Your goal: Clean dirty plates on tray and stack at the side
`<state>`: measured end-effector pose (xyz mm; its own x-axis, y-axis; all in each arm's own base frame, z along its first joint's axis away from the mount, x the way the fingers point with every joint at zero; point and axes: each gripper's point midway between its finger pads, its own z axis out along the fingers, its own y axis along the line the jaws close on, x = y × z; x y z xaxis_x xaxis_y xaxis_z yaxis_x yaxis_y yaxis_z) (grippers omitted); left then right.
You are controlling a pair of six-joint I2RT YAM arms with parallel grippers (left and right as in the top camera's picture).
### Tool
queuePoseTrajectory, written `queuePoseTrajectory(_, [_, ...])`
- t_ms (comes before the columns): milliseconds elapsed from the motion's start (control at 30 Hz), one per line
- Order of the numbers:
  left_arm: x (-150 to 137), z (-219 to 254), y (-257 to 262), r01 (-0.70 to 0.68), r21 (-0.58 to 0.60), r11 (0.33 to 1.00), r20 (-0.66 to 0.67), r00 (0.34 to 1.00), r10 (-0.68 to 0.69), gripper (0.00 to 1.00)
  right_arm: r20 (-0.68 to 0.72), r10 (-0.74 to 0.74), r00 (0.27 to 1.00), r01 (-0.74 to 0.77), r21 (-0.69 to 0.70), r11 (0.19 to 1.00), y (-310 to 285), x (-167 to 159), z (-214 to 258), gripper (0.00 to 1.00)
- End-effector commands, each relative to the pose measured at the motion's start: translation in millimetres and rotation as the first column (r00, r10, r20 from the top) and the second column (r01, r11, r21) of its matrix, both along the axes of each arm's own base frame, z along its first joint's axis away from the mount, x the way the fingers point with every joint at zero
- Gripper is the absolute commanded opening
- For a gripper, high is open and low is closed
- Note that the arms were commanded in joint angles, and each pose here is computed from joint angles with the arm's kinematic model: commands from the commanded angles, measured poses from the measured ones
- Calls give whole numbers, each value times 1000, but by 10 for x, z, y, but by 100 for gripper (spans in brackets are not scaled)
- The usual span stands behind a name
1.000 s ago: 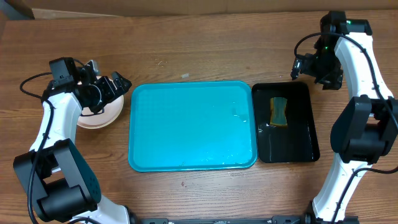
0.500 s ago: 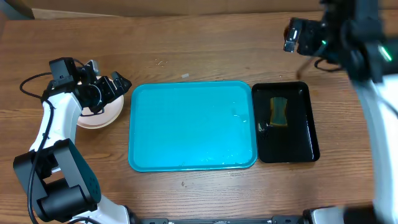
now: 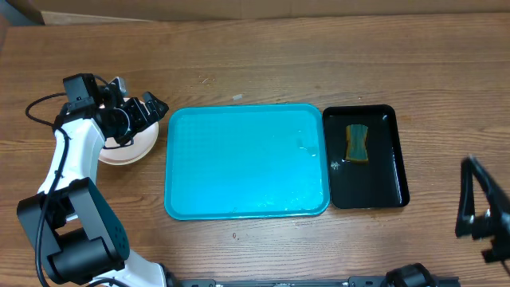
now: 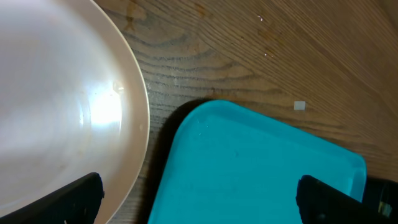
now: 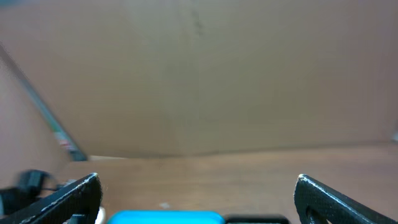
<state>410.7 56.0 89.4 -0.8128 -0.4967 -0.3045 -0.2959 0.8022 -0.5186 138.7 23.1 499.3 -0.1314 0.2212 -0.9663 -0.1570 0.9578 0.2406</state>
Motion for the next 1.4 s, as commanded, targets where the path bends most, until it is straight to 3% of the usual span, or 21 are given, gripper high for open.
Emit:
queuePoseTrajectory(0, [-1, 106, -36, 27, 7, 1000, 35, 999, -27, 100, -75, -97, 993, 93, -47, 995, -198, -84, -607, 100])
queuePoseTrajectory(100, [-1, 106, -37, 27, 7, 1000, 35, 999, -27, 100, -164, -138, 977, 124, -94, 988, -294, -183, -1112, 100])
queuePoseTrajectory(200, [-1, 106, -36, 27, 7, 1000, 35, 999, -27, 100, -119, -176, 977, 167, -78, 983, -343, -155, -1281, 100])
queuePoseTrajectory(400, [-1, 106, -36, 27, 7, 1000, 35, 999, -27, 100, 165, -165, 972, 165, 13, 986, -231, 117, -1163, 100])
queuePoseTrajectory(567, [-1, 106, -37, 27, 7, 1000, 35, 999, -27, 100, 449, 51, 892, 25, -161, 987, 148, 280, -1077, 100])
queuePoseTrajectory(700, [-1, 106, -36, 27, 7, 1000, 35, 999, -27, 100, 546, 116, 830, 3, -213, 977, 261, 368, -1242, 100])
queuePoseTrajectory(1067, [-1, 106, -36, 27, 7, 1000, 35, 999, -27, 100, 365, 100, 926, -20, -216, 976, 254, 839, -2324, 100])
queuePoseTrajectory(1367, [-1, 106, -37, 27, 7, 1000, 35, 999, -27, 100, 231, 92, 969, -47, -196, 979, 252, 1002, -2961, 100])
